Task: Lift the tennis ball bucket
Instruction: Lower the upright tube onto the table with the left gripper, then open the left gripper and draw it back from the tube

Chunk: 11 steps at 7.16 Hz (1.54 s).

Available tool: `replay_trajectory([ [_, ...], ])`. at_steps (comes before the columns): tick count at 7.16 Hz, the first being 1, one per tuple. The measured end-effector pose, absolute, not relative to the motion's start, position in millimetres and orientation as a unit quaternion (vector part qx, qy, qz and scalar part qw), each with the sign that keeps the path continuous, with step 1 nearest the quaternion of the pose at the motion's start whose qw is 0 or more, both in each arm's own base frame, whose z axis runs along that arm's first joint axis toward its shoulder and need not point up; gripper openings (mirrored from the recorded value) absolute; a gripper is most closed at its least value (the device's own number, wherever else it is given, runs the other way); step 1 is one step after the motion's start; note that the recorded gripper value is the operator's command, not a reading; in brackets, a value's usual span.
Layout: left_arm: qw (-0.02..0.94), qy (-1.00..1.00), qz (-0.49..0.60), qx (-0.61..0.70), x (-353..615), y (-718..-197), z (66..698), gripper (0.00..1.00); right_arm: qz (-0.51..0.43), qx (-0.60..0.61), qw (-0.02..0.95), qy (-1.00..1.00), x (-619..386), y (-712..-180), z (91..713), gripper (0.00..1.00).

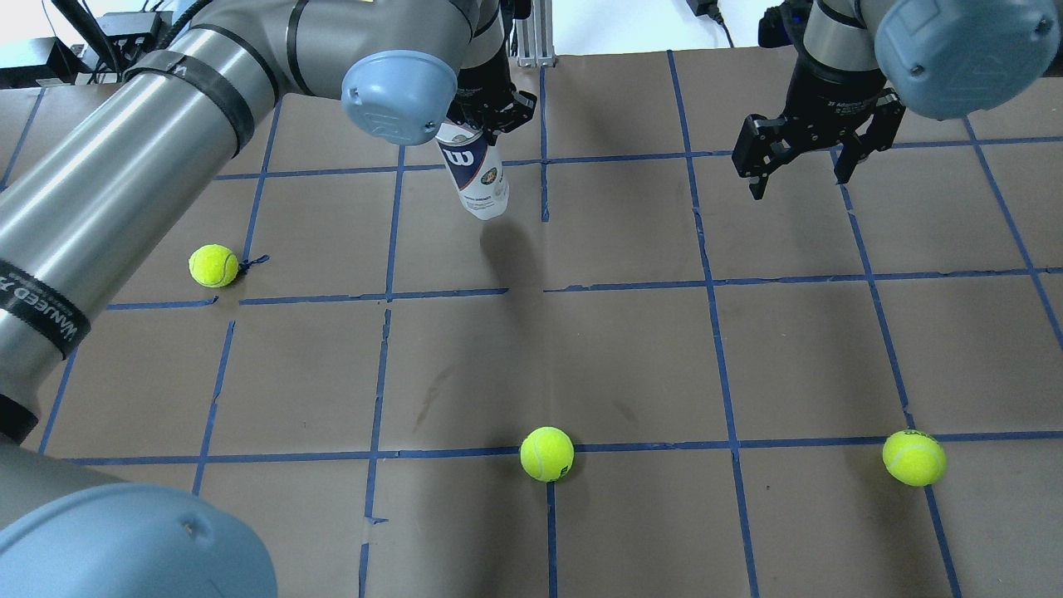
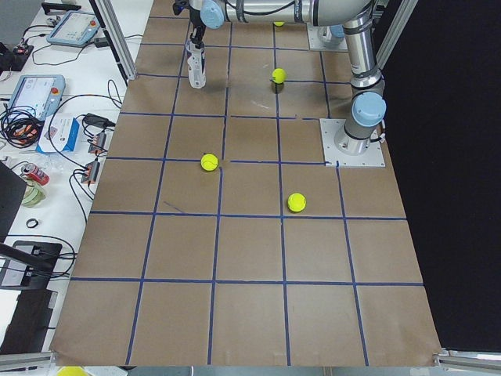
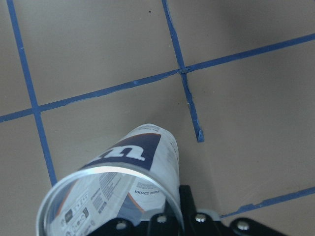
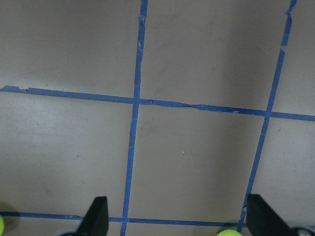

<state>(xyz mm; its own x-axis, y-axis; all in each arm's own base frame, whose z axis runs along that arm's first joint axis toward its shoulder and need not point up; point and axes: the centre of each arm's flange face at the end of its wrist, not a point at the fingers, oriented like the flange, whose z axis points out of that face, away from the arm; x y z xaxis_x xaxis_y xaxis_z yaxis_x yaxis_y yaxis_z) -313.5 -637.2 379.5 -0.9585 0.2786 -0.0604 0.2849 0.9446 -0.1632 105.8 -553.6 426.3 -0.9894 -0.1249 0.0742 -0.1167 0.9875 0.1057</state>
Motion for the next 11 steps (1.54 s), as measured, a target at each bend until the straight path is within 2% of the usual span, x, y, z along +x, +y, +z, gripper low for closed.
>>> replay_trajectory([
  [1, 0.032, 0.983, -0.084, 0.159, -312, -638, 377, 0.09, -0.052, 0.061, 0.042, -0.996, 104, -553, 427, 1.00],
  [2, 0.038, 0.982, -0.080, 0.169, -311, -640, 370, 0.11, -0.046, 0.060, 0.044, -0.996, 102, -549, 434, 1.00],
  [3, 0.040, 0.980, -0.072, 0.180, -312, -643, 355, 0.38, -0.036, 0.059, 0.044, -0.997, 103, -543, 446, 1.00],
  [4, 0.040, 0.979, -0.067, 0.187, -314, -647, 345, 0.99, -0.035, 0.060, 0.043, -0.997, 106, -541, 446, 1.00],
  [8, 0.028, 0.979, -0.082, 0.183, -310, -641, 378, 1.00, -0.042, 0.052, 0.043, -0.997, 103, -550, 432, 1.00],
  [11, 0.028, 0.989, -0.068, 0.129, -266, -600, 440, 1.00, -0.043, 0.053, 0.043, -0.997, 105, -543, 437, 1.00],
])
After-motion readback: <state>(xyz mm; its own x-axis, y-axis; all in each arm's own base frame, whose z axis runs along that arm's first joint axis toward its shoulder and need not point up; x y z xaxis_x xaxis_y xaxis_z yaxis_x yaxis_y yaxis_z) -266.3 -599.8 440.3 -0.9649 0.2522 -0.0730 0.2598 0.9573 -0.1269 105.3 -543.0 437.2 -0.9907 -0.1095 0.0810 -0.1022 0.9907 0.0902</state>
